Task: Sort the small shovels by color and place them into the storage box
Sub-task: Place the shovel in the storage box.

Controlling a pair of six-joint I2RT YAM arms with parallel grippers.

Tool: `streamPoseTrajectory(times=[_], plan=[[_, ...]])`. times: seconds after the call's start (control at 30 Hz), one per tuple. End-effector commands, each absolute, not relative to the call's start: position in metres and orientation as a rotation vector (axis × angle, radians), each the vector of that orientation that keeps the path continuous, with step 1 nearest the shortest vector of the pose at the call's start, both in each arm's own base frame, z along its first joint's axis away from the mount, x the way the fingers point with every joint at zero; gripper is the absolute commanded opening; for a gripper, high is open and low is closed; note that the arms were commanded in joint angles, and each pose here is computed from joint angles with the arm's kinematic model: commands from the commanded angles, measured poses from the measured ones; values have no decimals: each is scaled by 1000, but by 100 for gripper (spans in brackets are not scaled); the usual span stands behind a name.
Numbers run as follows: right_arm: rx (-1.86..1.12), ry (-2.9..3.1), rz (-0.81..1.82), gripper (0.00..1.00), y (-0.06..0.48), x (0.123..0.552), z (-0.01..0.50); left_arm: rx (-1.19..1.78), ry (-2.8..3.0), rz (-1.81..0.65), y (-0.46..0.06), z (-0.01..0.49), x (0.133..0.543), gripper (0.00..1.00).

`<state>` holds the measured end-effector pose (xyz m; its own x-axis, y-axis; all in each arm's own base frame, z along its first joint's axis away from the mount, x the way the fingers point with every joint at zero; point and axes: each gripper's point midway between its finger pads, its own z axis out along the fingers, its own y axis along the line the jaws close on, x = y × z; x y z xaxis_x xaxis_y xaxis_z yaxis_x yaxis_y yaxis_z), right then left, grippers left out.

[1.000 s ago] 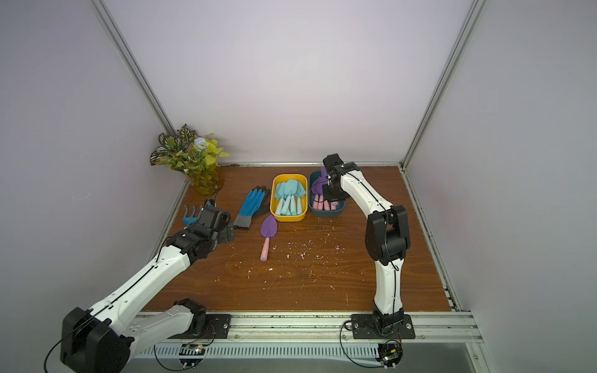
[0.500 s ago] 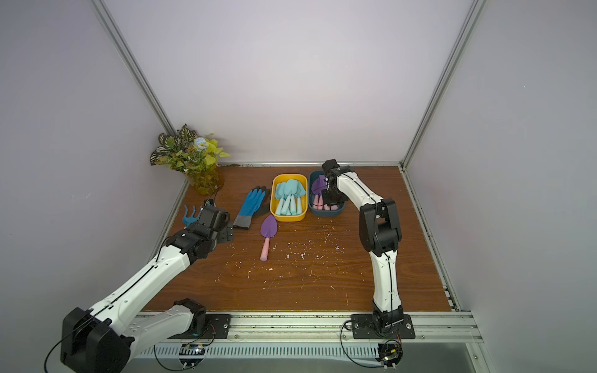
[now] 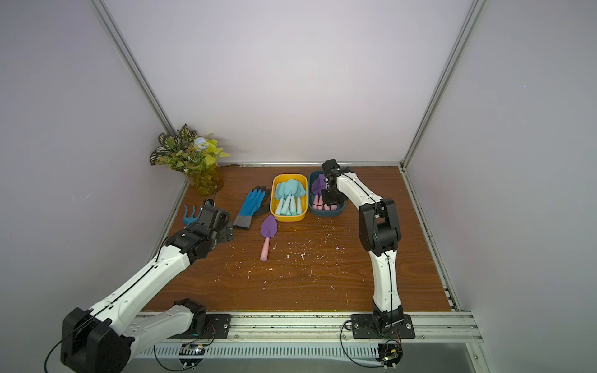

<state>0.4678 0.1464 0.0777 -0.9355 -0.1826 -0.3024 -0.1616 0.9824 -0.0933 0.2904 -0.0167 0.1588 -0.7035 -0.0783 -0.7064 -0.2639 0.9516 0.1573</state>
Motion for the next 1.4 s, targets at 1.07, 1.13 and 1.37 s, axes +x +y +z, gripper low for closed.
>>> streamPoseTrajectory(times=[1.07,1.13,1.37], plan=[[-119,2505,-2,50,142,472,221,-260,2350,337,-10,155,288,99],[-89,2447,17,50,137,465,244,-263,2349,340,-10,155,288,99],[-4,2335,200,50,135,421,272,-243,2374,320,-15,150,289,96]])
